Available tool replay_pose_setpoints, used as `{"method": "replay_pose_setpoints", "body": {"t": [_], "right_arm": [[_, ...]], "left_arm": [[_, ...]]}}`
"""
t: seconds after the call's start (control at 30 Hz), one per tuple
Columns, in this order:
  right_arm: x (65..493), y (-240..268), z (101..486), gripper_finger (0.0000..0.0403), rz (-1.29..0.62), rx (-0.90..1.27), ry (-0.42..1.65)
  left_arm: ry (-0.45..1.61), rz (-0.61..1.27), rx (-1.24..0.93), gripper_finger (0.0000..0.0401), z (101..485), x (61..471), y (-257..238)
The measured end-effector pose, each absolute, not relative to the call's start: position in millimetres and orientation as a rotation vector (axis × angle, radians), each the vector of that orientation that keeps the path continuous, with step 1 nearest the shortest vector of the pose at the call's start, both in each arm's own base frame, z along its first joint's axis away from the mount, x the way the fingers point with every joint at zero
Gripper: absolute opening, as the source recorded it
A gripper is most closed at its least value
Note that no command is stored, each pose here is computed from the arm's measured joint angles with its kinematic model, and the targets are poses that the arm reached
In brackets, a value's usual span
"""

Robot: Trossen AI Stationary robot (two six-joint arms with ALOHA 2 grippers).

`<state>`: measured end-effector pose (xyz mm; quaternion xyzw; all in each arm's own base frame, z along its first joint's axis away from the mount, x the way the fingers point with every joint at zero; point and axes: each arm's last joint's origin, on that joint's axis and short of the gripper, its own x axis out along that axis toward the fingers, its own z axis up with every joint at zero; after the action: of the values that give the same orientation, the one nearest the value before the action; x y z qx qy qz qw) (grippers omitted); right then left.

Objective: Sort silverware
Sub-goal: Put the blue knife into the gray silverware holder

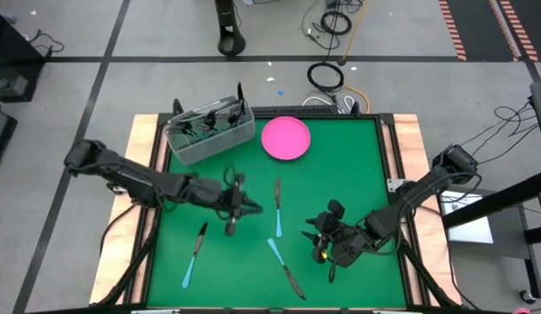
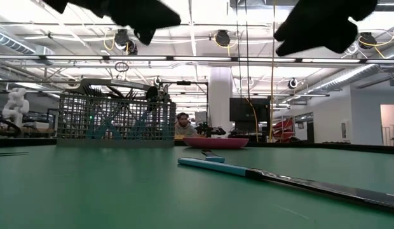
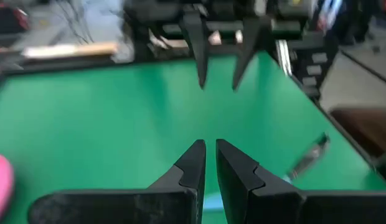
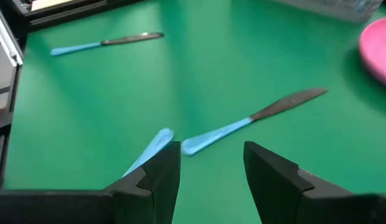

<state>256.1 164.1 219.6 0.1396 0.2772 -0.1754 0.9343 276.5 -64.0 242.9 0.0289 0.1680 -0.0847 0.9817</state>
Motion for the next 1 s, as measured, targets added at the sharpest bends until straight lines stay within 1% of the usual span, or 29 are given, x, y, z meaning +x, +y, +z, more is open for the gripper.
{"method": "replay_pose_setpoints", "body": {"t": [0.1,0.23,0.33,0.47,0.57,0.67,0.8,0.9,1.0], "right_arm": [[260.1,170.7,205.7,0.0164,-0.364,0.291,0.589],[275.5,172.5,185.9,0.0164,-0.333,0.266,0.625],[294.6,160.2,175.6,0.0164,-0.359,0.351,0.611],[317.1,141.4,161.3,0.0164,-0.418,0.466,0.595],[334.3,129.8,155.2,0.0164,-0.478,0.54,0.586],[353.5,121.3,150.5,0.0164,-0.514,0.539,0.589],[377.0,111.4,152.3,0.0164,-0.617,0.494,0.669],[382.8,103.9,147.5,0.0164,-0.757,0.439,0.787],[389.5,102.1,143.0,0.0164,-0.825,0.43,0.822]], "left_arm": [[0.388,-0.203,0.074,0.0041,222.4,283.8,-76.7],[0.445,-0.2,0.097,0.0041,196.9,293.8,-87.6],[0.48,-0.179,0.113,0.0041,181.7,299.5,-91.5],[0.55,-0.146,0.14,0.0041,171.5,298.4,-92.1],[0.642,-0.121,0.158,0.0041,172.6,288.3,-89.2],[0.695,-0.099,0.171,0.0041,182.3,275.9,-86.0],[0.648,-0.085,0.177,0.0041,197.5,266.0,-87.3],[0.619,-0.101,0.174,0.0041,204.8,262.0,-91.0],[0.61,-0.117,0.184,0.0041,206.9,259.8,-94.5]]}}
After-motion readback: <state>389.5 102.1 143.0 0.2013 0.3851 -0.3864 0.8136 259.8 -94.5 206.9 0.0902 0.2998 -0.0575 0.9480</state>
